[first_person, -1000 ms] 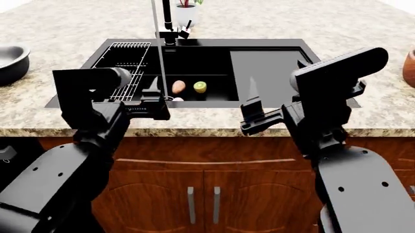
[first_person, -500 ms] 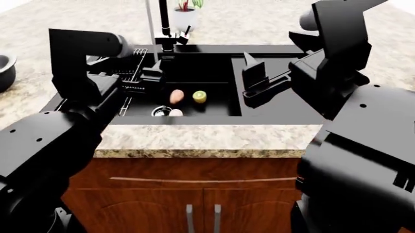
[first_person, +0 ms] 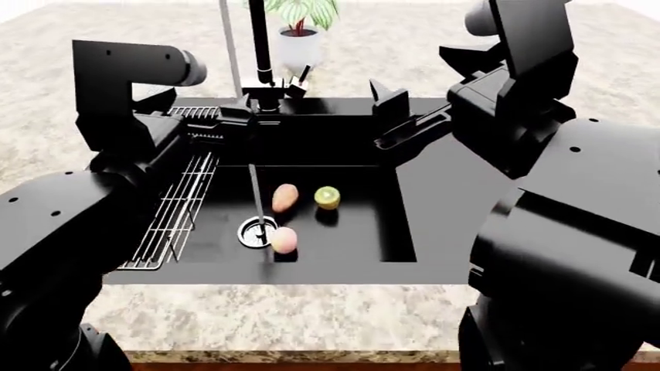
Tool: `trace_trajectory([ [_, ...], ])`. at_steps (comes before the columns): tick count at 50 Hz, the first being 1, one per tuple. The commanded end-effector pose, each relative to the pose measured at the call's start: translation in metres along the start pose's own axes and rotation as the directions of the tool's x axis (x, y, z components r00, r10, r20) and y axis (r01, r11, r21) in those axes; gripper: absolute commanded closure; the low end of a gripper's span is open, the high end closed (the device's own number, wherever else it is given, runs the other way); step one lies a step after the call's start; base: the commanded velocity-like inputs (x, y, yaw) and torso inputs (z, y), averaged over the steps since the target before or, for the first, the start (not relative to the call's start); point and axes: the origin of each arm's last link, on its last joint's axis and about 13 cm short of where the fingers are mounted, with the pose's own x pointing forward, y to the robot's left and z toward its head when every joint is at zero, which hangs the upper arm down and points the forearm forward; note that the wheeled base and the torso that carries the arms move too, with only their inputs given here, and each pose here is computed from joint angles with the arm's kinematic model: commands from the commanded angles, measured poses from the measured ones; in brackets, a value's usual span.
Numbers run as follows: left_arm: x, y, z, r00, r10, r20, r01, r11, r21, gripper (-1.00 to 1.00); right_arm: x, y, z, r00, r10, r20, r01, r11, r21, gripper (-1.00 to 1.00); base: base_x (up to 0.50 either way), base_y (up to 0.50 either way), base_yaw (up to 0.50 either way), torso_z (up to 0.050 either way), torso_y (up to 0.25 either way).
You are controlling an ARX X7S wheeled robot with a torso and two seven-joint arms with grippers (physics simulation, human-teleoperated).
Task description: Pick the apricots and kiwis from the sink and place them in one bowl. Place the sweet potato in the other bowl. Then turn off the sink faucet.
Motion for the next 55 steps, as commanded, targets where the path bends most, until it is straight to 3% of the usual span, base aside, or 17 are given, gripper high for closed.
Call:
trace_trajectory([
  [1,0.0006,0.001,0.0007,1.0,0.003,-0.001,-0.003,1.0,0.0,-1.0,0.0003,-0.0012,0.0013,1.0,0.009,0.001,-0.009,1.0,0.006,-1.0,0.5,0.0,0.0,0.0,0.0],
  [43,-0.0025,-0.0012,0.0035,1.0,-0.008,0.012,0.008,1.0,0.014,-1.0,-0.0045,-0.0036,-0.0015,1.0,0.02,0.02,-0.021,0.999,0.027,-1.0,0.5,0.0,0.0,0.0,0.001],
  [55,-0.0067,-0.0024,0.0061,0.998,-0.036,0.058,0.032,0.997,0.064,-1.0,-0.0025,-0.0016,0.0004,0.999,0.04,0.023,-0.04,0.999,0.013,-1.0,0.0,0.0,0.0,-0.002,-0.136],
])
